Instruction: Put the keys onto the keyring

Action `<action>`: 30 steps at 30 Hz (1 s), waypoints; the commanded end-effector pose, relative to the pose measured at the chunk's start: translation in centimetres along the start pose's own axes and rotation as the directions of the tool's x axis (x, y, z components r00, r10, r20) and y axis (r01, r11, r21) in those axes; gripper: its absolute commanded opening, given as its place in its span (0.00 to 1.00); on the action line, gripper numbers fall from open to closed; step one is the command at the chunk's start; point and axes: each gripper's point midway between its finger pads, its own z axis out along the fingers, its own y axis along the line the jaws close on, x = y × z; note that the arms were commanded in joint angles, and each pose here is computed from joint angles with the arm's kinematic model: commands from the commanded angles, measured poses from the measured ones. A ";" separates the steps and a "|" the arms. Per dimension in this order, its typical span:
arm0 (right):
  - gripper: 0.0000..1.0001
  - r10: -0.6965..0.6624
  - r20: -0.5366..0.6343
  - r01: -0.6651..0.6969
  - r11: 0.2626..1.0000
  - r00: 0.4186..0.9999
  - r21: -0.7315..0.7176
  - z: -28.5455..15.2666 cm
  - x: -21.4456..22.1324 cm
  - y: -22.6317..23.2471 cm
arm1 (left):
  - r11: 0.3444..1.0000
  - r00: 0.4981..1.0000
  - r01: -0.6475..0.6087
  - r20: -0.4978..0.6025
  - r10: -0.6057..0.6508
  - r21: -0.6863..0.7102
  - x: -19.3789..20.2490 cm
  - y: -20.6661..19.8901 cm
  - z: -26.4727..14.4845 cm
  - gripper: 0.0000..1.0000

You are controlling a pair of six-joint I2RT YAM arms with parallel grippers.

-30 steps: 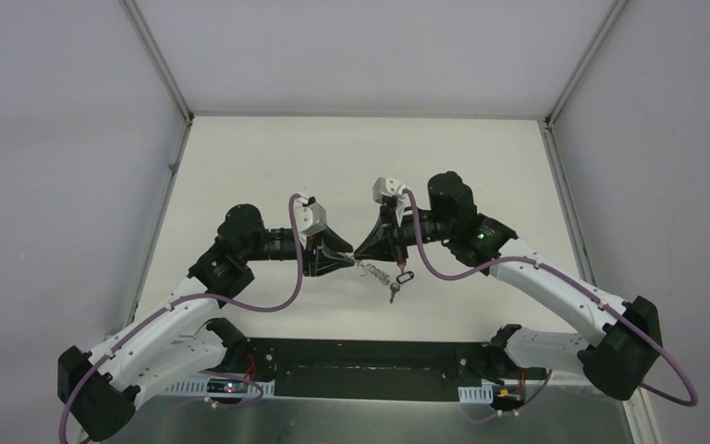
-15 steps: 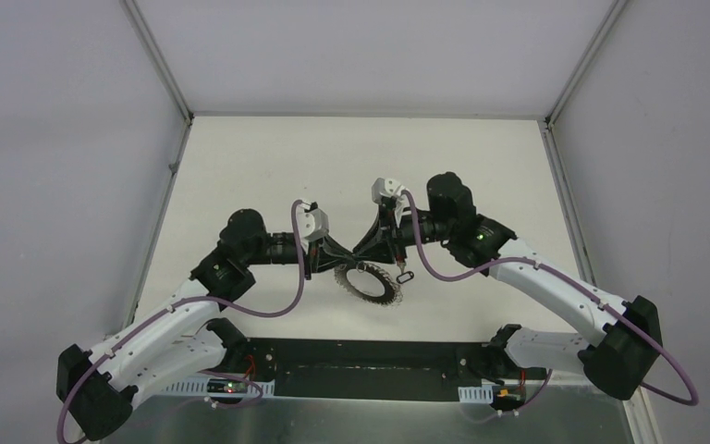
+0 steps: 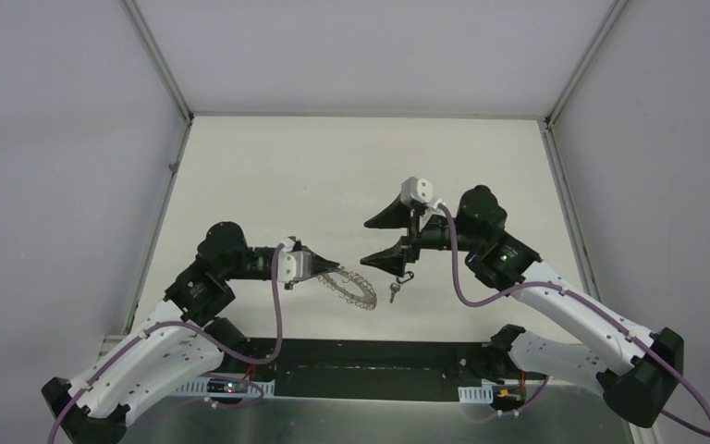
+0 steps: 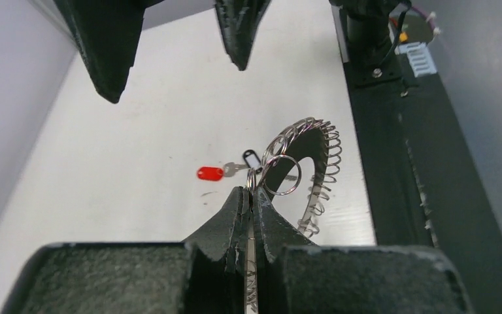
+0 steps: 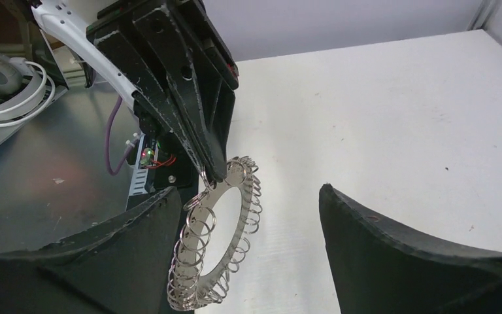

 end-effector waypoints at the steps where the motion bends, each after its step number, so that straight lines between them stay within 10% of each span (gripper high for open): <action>1: 0.80 -0.074 0.066 0.078 0.996 0.995 -0.054 0.0 -1.7 1.0 | 0.913 0.911 -0.407 0.076 0.404 0.021 -3.7 0.2 -1.0 0.00; 6: 0.73 -0.078 0.071 0.087 0.988 0.994 -0.131 0.7 -1.6 1.8 | 0.811 0.808 -0.586 0.083 0.584 0.000 -4.6 0.8 -1.3 0.00; 12: 0.57 -0.076 0.035 0.082 0.976 0.996 -0.200 2.4 -1.0 2.5 | 0.812 0.809 -0.584 0.076 0.583 -0.012 -5.0 1.1 -1.4 0.00; 19: 0.50 -0.125 -0.012 0.121 0.975 0.992 -0.187 4.3 -0.5 2.6 | 0.985 0.987 -0.154 0.035 0.157 -0.081 -5.3 1.9 -1.6 0.00; 30: 0.31 -0.165 -0.046 0.158 0.979 0.985 -0.129 5.1 -0.2 2.0 | 0.958 0.963 0.266 0.069 -0.260 -0.105 -5.6 1.3 -1.3 0.00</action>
